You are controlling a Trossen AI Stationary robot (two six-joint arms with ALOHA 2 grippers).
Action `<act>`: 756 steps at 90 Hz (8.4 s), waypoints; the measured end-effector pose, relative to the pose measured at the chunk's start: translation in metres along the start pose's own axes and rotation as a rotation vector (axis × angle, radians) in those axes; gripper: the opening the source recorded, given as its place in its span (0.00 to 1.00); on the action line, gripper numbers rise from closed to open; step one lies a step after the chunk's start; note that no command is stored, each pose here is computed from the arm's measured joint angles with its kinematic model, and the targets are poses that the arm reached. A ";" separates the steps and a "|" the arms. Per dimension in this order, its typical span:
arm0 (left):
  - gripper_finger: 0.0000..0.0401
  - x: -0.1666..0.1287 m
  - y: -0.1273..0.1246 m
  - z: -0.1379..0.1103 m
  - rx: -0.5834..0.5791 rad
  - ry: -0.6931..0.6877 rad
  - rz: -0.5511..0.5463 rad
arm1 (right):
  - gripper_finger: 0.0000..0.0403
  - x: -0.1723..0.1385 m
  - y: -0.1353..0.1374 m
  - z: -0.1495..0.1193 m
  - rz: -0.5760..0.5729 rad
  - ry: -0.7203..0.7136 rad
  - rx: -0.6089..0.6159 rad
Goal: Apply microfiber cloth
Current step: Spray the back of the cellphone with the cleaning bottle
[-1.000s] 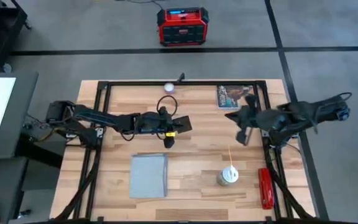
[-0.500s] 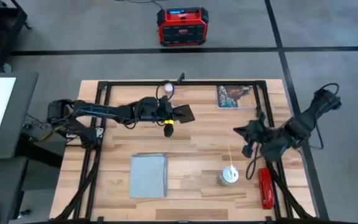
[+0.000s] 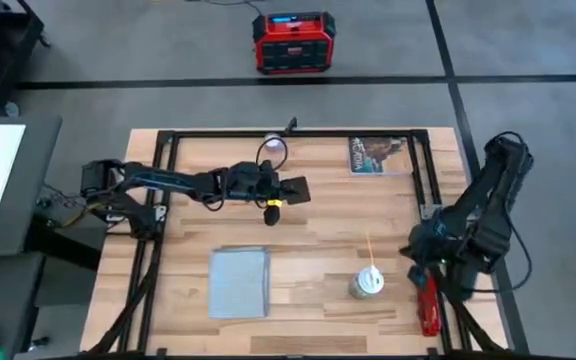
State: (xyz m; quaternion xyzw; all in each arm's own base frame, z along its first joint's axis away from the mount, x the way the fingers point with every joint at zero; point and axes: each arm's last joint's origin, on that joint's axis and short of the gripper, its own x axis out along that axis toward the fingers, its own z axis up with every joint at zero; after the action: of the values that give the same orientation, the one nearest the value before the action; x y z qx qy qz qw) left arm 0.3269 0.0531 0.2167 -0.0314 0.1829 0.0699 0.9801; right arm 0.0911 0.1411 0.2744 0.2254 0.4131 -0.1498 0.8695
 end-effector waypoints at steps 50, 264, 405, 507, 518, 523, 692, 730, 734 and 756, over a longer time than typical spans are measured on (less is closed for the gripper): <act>0.01 0.000 -0.012 0.002 -0.008 -0.023 -0.030 | 0.00 0.050 0.045 -0.035 0.071 0.079 0.024; 0.01 -0.055 -0.123 0.012 -0.136 -0.008 0.498 | 0.00 0.042 0.046 0.134 0.071 -0.123 -0.488; 0.01 -0.045 -0.141 0.011 -0.299 0.026 0.424 | 0.00 0.053 0.092 0.182 0.065 0.238 -0.456; 0.01 -0.018 -0.132 0.022 -0.180 0.103 0.497 | 0.00 0.069 0.084 0.183 -0.012 0.289 -0.502; 0.01 -0.018 -0.133 0.022 -0.179 0.103 0.496 | 0.00 0.072 0.083 0.182 -0.015 0.292 -0.499; 0.01 -0.020 -0.133 0.022 -0.178 0.103 0.494 | 0.00 0.072 0.083 0.183 -0.011 0.287 -0.498; 0.01 -0.040 -0.146 0.011 -0.227 0.105 0.588 | 0.00 0.070 0.096 0.183 0.093 0.237 -0.522; 0.01 -0.045 -0.155 0.009 -0.271 0.096 0.569 | 0.00 0.083 0.098 0.182 0.068 0.263 -0.544; 0.01 -0.047 -0.157 0.007 -0.275 0.097 0.569 | 0.00 0.083 0.098 0.182 0.068 0.262 -0.546; 0.01 -0.053 -0.161 0.002 -0.291 0.097 0.596 | 0.00 0.084 0.098 0.182 0.067 0.264 -0.546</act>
State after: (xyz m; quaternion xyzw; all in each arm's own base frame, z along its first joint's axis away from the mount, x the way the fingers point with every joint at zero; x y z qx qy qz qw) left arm 0.3025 -0.1123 0.2432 -0.1195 0.2188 0.3772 0.8919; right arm 0.3046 0.1243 0.3363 0.0145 0.5398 0.0259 0.8412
